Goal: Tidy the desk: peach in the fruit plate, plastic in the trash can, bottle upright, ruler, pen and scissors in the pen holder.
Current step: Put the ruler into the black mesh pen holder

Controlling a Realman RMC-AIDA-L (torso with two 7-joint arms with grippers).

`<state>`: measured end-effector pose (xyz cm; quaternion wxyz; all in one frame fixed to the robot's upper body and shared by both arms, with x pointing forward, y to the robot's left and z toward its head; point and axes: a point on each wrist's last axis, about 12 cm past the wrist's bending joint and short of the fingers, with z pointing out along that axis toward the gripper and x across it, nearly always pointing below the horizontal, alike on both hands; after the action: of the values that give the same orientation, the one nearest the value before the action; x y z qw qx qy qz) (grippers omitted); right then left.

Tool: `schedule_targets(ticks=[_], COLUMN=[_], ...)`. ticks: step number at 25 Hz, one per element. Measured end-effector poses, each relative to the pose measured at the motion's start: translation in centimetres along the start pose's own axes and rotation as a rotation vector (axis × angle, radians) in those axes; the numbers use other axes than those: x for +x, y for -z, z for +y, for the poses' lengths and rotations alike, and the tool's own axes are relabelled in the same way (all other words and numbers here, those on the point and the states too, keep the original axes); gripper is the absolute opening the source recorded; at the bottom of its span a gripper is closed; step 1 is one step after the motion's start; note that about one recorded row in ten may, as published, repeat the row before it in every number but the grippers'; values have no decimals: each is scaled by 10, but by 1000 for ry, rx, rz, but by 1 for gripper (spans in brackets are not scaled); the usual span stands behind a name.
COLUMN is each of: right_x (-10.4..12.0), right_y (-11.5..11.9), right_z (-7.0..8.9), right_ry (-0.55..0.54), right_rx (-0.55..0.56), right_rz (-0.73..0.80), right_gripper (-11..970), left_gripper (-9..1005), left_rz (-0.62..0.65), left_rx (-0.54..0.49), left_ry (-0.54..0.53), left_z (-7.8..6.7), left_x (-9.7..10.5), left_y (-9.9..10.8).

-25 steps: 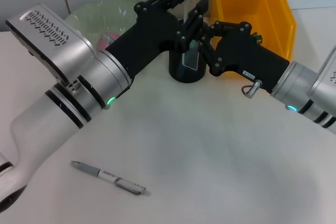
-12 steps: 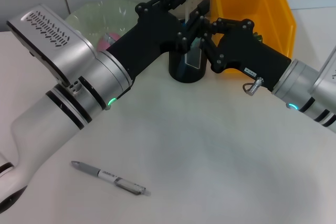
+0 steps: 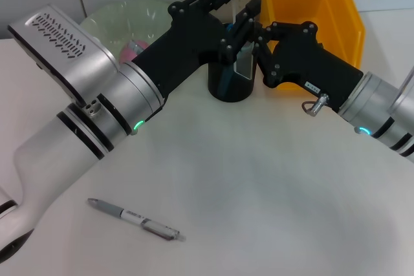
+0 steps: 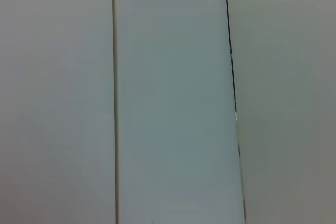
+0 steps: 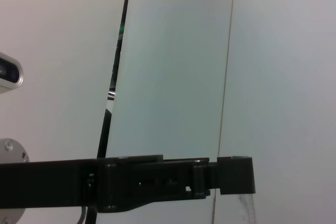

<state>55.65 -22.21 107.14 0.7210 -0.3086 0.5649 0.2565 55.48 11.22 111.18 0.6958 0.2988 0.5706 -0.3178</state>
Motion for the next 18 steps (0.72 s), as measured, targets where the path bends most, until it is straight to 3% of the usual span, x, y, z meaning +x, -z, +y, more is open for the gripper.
schedule_targets(ticks=[10,15,18], right_x=[0,-3,-6], right_y=[1,4,5], right_z=[0,-4,-8], right_ry=[-1,-5,-5], right_rx=[-3,39,68], right_rz=[1,-29,-59], right_gripper=[-2,-1,-1], left_gripper=[433,663,749], left_rz=[-10,-35,-32], left_rx=[9,1,9], left_ry=[5,41,72], left_z=[-1,1,2], left_x=[-1,-4,-5], left_y=[0,7,13])
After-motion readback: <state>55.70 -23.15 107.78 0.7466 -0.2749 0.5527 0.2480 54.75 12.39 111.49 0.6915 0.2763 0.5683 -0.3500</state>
